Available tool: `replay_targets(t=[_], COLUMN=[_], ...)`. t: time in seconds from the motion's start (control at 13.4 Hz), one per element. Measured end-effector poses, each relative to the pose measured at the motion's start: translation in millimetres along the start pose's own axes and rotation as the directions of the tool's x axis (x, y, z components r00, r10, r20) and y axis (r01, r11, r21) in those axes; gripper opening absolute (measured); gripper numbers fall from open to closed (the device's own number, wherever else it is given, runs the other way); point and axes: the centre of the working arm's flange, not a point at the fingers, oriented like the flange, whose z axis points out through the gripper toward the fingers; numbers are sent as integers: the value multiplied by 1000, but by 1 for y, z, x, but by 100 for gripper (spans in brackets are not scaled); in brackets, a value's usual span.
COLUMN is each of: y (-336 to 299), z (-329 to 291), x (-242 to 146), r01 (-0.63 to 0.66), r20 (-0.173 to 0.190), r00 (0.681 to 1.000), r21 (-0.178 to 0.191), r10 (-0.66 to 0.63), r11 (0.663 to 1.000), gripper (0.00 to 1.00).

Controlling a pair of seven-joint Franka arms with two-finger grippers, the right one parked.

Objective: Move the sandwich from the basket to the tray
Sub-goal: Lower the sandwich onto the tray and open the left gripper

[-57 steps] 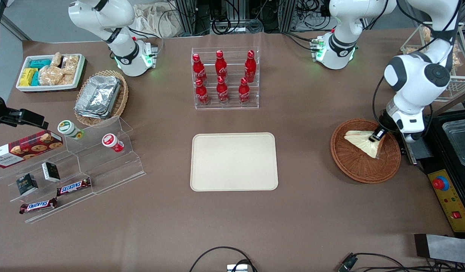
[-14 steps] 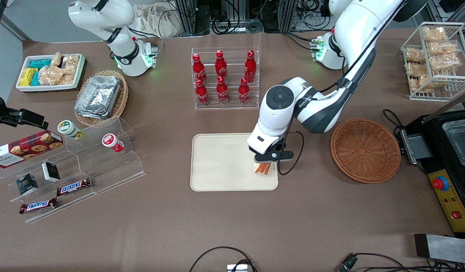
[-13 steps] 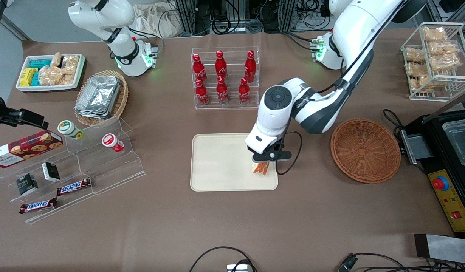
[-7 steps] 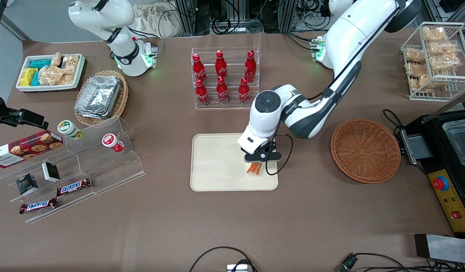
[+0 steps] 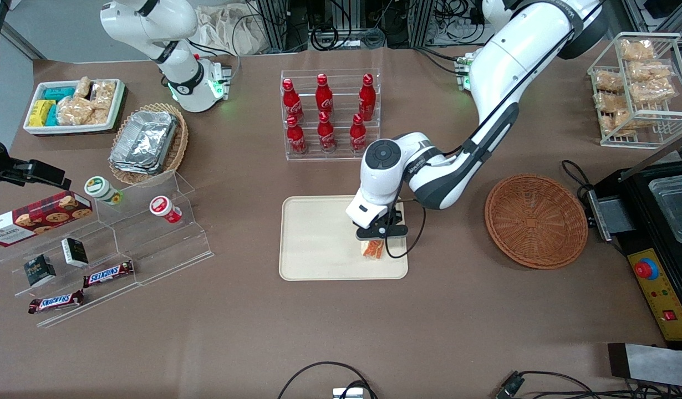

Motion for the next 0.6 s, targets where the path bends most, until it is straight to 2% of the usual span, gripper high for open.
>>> replay_targets(t=[0.3,0.45,0.52,0.6], y=[0,0,0,1], z=[14,13,13,12], x=[-4,-3,-3,-2], r01=[2,4,5,7], r20=[-9,-11,-12,-13], r00=[1000,1000,1000,1000], r21=[15,14,13,12], r10=[-2,-4,-5,-7], r11=[1000,1000,1000,1000], gripper=[15,19,25,36])
